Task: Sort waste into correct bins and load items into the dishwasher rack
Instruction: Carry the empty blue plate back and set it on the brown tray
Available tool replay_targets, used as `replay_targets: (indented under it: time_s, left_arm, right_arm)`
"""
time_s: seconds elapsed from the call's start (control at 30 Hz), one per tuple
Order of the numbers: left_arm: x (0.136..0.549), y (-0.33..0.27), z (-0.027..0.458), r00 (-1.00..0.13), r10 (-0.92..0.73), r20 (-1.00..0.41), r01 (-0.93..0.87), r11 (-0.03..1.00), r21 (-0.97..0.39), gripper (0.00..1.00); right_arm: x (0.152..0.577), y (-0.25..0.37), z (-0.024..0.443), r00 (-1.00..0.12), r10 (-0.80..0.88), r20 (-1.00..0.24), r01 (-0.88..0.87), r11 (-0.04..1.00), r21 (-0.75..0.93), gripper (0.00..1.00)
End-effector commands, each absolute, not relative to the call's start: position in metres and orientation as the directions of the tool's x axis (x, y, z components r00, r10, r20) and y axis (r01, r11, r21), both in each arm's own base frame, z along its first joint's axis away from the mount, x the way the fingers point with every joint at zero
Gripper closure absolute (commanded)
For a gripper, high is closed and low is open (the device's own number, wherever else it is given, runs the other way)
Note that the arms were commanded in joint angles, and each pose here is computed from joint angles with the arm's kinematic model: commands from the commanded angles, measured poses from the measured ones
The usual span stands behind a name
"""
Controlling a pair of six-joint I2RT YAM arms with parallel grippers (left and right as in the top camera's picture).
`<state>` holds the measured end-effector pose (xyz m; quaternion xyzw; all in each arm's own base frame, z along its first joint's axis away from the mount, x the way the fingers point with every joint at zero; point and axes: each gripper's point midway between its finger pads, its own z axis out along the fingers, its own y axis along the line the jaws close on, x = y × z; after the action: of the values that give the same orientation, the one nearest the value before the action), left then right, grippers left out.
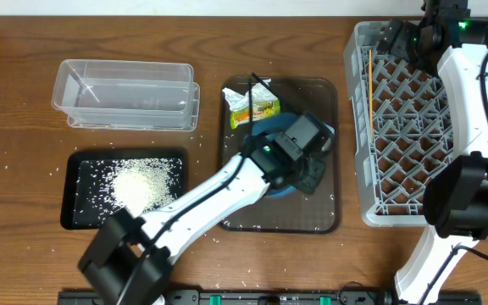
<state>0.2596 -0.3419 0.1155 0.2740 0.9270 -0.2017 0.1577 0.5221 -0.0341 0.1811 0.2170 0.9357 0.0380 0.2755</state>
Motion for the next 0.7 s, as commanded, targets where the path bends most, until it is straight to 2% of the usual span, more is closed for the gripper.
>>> replay_targets:
  time_s: [0.0, 0.17, 0.23, 0.3, 0.4, 0.53, 0.67]
  left_arm:
    - [0.243, -0.354, 0.113, -0.81, 0.46, -0.364, 0.578, 0.732, -0.36, 0.94]
    - [0.232, -0.355, 0.108, -0.807, 0.485, -0.337, 0.586, 0.728, -0.356, 0.91]
    - [0.228, -0.355, 0.107, -0.805, 0.494, -0.328, 0.589, 0.727, -0.353, 0.83]
    - [0.228, -0.355, 0.107, -0.805, 0.494, -0.328, 0.59, 0.726, -0.353, 0.69]
    - [0.228, -0.355, 0.107, -0.805, 0.494, -0.33, 0.59, 0.726, -0.353, 0.59]
    - [0.235, -0.355, 0.11, -0.803, 0.482, -0.35, 0.589, 0.73, -0.347, 0.56]
    - [0.272, -0.341, 0.126, -0.807, 0.411, -0.425, 0.547, 0.791, -0.275, 0.53]
  right_arm:
    - [0.522, -0.037, 0.179, -0.749, 0.442, -0.493, 0.4, 0.896, 0.194, 0.01]
    - [0.522, -0.037, 0.179, -0.749, 0.442, -0.493, 0.4, 0.896, 0.194, 0.01]
    - [0.522, -0.037, 0.179, -0.749, 0.442, -0.493, 0.4, 0.896, 0.194, 0.01]
    - [0.522, -0.037, 0.179, -0.749, 0.442, -0.493, 0.4, 0.896, 0.194, 0.01]
    - [0.522, -0.037, 0.179, -0.749, 0.442, -0.493, 0.4, 0.896, 0.194, 0.01]
    - [0.522, -0.037, 0.179, -0.749, 0.442, -0.493, 0.4, 0.896, 0.194, 0.01]
    - [0.522, -0.037, 0.179, -0.749, 0.442, -0.493, 0.4, 0.896, 0.194, 0.01]
